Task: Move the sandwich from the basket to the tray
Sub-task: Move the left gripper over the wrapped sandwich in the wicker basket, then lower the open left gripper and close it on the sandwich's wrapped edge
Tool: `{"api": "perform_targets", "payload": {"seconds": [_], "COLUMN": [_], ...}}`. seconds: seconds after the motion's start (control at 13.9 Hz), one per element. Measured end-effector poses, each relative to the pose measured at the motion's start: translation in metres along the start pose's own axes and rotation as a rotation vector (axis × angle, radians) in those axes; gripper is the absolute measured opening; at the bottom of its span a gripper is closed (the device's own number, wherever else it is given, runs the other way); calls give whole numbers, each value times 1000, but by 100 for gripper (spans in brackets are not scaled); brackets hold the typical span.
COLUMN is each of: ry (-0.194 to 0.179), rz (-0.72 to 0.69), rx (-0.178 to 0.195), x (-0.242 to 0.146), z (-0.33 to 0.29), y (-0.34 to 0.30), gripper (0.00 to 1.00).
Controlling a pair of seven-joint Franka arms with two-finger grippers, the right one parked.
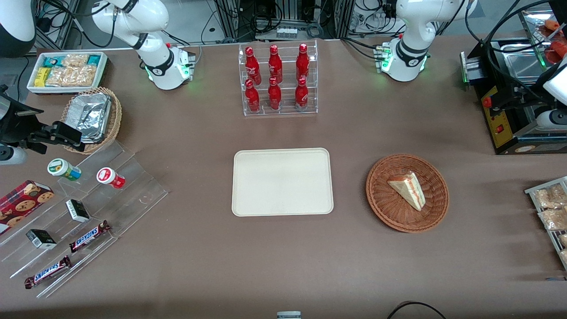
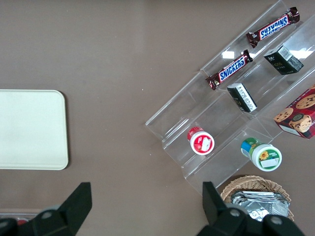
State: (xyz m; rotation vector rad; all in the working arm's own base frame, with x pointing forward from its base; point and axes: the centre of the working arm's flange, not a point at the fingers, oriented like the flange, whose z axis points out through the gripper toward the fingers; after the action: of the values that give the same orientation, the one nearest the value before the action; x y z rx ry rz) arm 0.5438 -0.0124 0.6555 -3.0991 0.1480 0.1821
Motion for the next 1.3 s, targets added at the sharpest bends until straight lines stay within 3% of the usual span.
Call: {"api": "perform_targets", "payload": {"seconds": [0.43,0.79,1.01,1.3], "ry": [12,29,42,89], "rz": [-21,-235,-388,-584], "rx": [1,-1,-31,-57], "x": [20,82,96,102], "z": [19,112,158,223], "y": [-1,0,6,41], "gripper": [100,100,100,100]}}
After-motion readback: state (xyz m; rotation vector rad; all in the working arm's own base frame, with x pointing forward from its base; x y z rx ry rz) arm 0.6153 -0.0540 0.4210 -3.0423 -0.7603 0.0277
